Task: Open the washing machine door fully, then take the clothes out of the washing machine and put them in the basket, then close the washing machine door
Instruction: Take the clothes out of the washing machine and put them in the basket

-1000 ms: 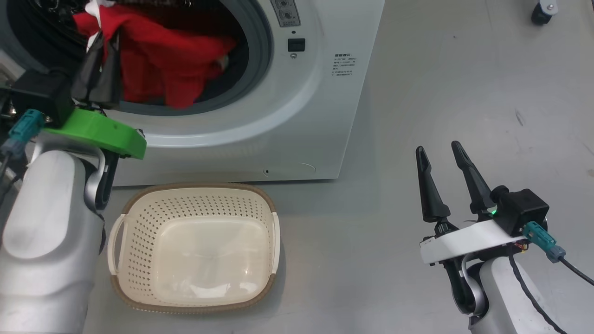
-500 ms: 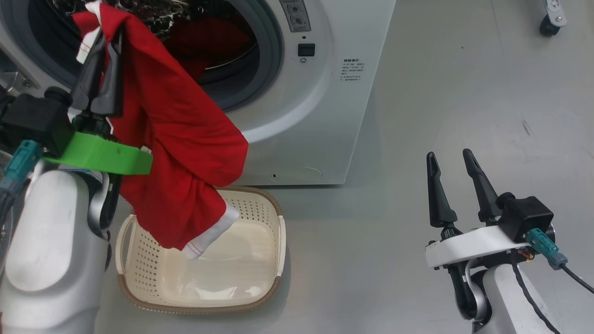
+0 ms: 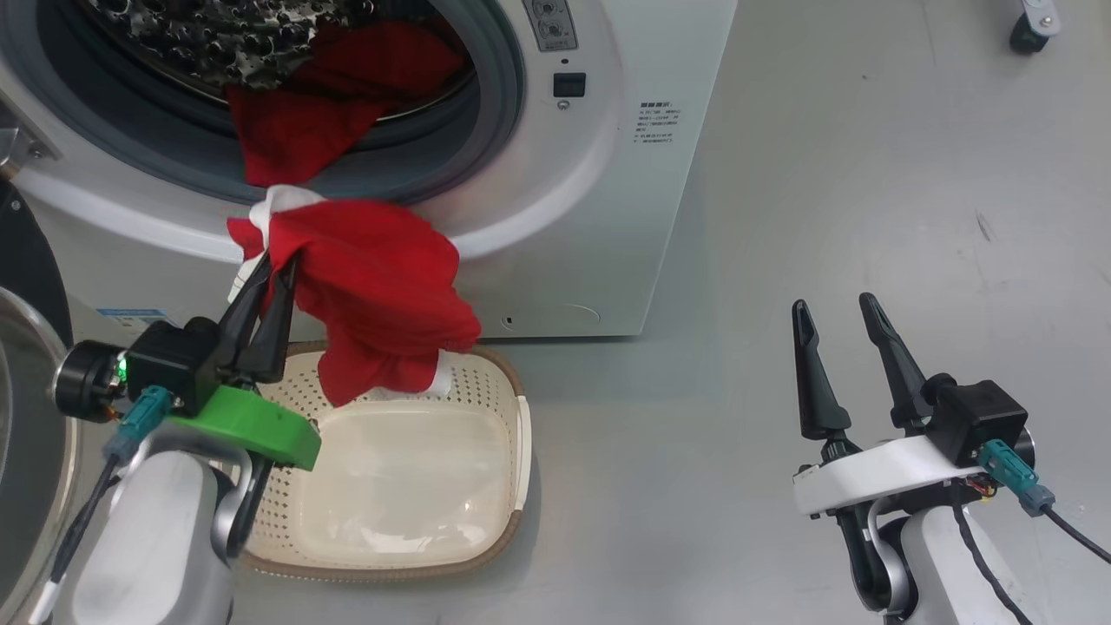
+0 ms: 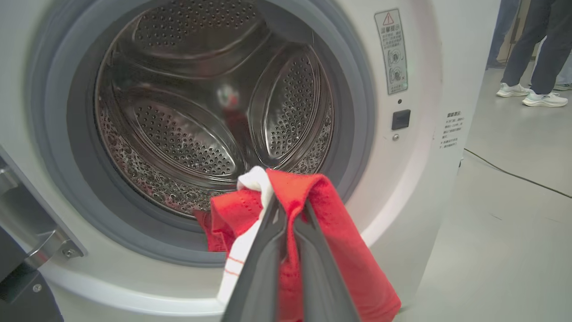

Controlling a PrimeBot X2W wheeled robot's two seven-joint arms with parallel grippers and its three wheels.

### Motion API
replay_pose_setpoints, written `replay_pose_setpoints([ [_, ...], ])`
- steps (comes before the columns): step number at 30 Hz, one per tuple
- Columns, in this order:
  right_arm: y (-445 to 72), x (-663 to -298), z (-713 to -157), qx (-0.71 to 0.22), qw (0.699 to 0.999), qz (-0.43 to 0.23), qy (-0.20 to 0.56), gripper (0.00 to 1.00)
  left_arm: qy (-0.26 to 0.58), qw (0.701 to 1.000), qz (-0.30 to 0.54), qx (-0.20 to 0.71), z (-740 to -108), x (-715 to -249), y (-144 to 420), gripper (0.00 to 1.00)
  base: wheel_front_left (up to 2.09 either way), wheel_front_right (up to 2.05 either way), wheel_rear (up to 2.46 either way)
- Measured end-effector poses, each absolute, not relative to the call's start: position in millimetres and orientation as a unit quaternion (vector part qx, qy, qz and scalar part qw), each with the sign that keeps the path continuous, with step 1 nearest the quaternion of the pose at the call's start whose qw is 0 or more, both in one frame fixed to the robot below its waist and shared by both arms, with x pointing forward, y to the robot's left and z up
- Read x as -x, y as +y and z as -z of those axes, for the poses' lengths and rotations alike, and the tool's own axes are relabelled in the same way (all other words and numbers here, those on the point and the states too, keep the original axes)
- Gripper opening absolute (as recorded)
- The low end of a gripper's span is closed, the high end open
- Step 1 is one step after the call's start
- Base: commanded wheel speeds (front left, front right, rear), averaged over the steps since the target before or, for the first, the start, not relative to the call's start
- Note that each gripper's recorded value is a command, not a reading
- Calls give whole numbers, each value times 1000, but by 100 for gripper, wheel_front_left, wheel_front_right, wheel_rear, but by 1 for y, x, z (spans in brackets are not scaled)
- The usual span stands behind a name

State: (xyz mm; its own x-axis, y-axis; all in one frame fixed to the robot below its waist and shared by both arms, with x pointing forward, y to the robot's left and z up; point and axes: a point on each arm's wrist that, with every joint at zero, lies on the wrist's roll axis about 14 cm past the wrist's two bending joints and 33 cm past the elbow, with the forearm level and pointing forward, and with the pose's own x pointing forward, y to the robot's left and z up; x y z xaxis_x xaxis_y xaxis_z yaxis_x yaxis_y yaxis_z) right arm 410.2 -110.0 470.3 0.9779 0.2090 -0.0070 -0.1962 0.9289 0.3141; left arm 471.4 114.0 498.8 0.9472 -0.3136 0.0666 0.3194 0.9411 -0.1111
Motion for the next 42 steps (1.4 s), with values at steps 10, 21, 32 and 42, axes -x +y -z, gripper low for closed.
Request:
replay_pose_setpoints([
  [10,-115,-412,-453,-153,983,-94,42,100,125,977,168,27,-404,-451,116,0,0,0,0],
  [21,-121,-418,-436,-147,984,-85,61,100,262,950,171,17,-322,-425,117,0,0,0,0],
  [32,-130,-424,-419,-138,985,-72,78,100,344,923,173,14,-268,-422,110,0,0,0,0],
  [42,-151,-424,-406,-128,986,-43,94,100,408,898,164,19,-222,-417,106,0,0,0,0],
])
